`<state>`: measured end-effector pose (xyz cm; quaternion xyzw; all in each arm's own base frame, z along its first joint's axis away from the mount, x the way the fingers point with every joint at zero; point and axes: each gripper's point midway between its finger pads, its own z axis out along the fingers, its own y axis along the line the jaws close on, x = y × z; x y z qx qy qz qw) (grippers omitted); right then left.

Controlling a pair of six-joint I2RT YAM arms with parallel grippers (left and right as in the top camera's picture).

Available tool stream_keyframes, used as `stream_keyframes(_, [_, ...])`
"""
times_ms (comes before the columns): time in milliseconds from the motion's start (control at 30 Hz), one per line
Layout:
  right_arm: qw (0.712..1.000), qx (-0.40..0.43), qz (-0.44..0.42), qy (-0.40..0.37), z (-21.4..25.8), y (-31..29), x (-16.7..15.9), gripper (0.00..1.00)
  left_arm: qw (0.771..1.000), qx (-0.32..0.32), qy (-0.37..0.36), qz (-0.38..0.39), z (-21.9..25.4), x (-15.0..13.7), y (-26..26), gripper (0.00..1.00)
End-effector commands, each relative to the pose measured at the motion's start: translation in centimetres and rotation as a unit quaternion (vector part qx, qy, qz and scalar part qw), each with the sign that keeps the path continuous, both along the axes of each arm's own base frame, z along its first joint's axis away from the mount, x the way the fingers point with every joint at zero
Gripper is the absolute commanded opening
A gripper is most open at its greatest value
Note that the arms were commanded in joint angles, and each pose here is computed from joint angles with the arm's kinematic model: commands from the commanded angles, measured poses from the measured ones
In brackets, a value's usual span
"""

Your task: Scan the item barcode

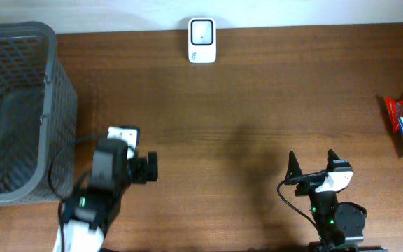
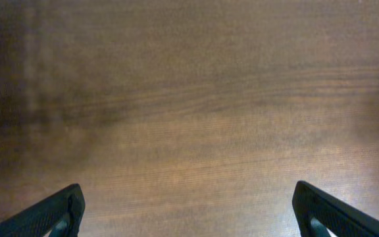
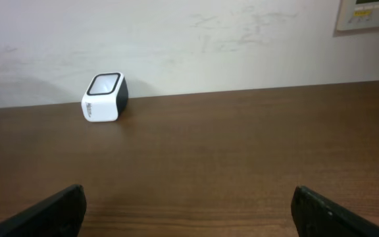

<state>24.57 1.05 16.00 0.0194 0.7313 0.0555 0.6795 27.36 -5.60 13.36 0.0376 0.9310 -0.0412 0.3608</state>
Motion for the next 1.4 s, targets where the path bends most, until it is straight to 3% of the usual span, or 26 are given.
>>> stream_keyframes(0, [1.0,0.001,-0.001,0.003,-0.4,0.0,0.0,0.99,0.998,-0.012,-0.067,-0.006,-0.1,-2.8,0.7,0.99])
stream_keyframes(133, [1.0,0.001,-0.001,0.003,-0.4,0.0,0.0,0.99,0.995,-0.02,-0.101,-0.006,-1.3,-4.3,1.0,0.99])
stream_keyframes(367, [1.0,0.001,-0.001,0.003,-0.4,0.0,0.0,0.99,0.984,-0.04,-0.171,0.022,-1.9,-4.1,2.4,0.99])
stream_keyframes(567, [1.0,0.001,-0.001,0.003,-0.4,0.0,0.0,0.99,0.963,-0.042,-0.257,0.067,-0.7,-3.9,4.6,0.99])
stream_keyframes(833, [1.0,0.001,-0.001,0.003,-0.4,0.0,0.0,0.99,0.926,-0.056,-0.369,0.063,2.6,-2.7,4.6,0.99])
stream_keyframes(933, [1.0,0.001,-0.001,0.003,-0.4,0.0,0.0,0.99,0.918,-0.029,-0.393,0.053,3.7,-2.7,4.8,0.99])
stream_keyframes(1067, [1.0,0.001,-0.001,0.003,-0.4,0.0,0.0,0.99,0.93,0.0,-0.366,0.041,2.2,-2.8,4.8,0.99])
stream_keyframes(1367, [1.0,0.001,-0.001,0.003,-0.4,0.0,0.0,0.99,0.928,0.04,-0.368,0.03,2.2,-2.8,5.1,0.99])
